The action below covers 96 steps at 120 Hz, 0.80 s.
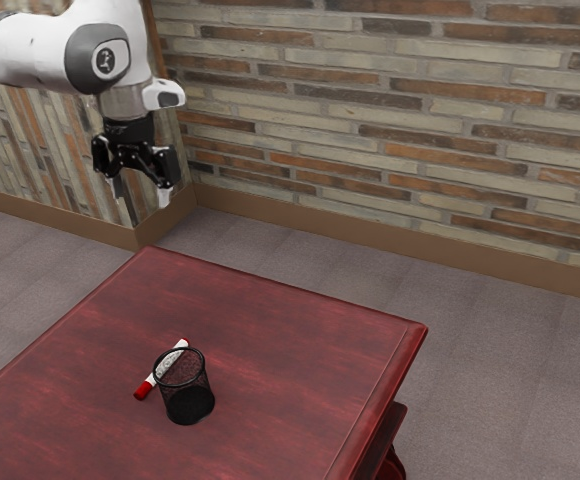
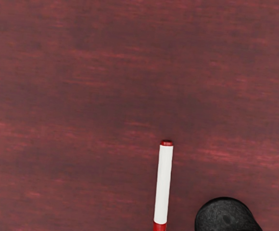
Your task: Put the marker into the pen holder.
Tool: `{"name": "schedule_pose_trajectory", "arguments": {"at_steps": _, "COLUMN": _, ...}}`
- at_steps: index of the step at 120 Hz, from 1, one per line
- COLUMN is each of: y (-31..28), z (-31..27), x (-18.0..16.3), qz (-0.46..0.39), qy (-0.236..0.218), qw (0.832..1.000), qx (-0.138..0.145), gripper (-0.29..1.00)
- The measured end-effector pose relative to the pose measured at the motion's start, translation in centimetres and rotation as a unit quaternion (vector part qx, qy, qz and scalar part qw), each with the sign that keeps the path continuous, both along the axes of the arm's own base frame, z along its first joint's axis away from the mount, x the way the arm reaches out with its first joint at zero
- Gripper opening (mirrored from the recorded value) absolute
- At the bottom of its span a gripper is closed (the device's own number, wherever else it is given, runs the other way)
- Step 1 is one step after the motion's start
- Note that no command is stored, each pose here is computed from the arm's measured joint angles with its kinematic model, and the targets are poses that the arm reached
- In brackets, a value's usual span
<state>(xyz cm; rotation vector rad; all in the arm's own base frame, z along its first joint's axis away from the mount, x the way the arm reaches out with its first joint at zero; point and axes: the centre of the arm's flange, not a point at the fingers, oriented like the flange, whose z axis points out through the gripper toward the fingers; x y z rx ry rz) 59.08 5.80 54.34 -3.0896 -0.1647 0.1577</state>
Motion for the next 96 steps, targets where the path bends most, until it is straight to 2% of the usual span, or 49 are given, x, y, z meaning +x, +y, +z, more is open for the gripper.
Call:
{"name": "schedule_pose_trajectory", "arguments": {"at_steps": 15, "y": 1.6, "z": -7.4, "x": -1.0, "qz": 0.011, "qy": 0.019, "qw": 1.0, "qx": 0.001, "gripper": 0.7}}
{"name": "schedule_pose_trajectory", "arguments": {"at_steps": 32, "y": 1.6, "z": -11.4, "x": -1.1, "qz": 0.009, "qy": 0.007, "qw": 1.0, "qx": 0.004, "gripper": 0.7}}
{"name": "schedule_pose_trajectory", "arguments": {"at_steps": 50, "y": 1.7, "z": -16.5, "x": -1.9, "qz": 0.007, "qy": 0.013, "qw": 1.0, "qx": 0.007, "gripper": 0.7}}
{"name": "schedule_pose_trajectory", "arguments": {"at_steps": 96, "y": 0.8, "z": -20.7, "x": -3.7, "qz": -0.071, "qy": -0.031, "qw": 0.997, "qx": 0.012, "gripper": 0.7}}
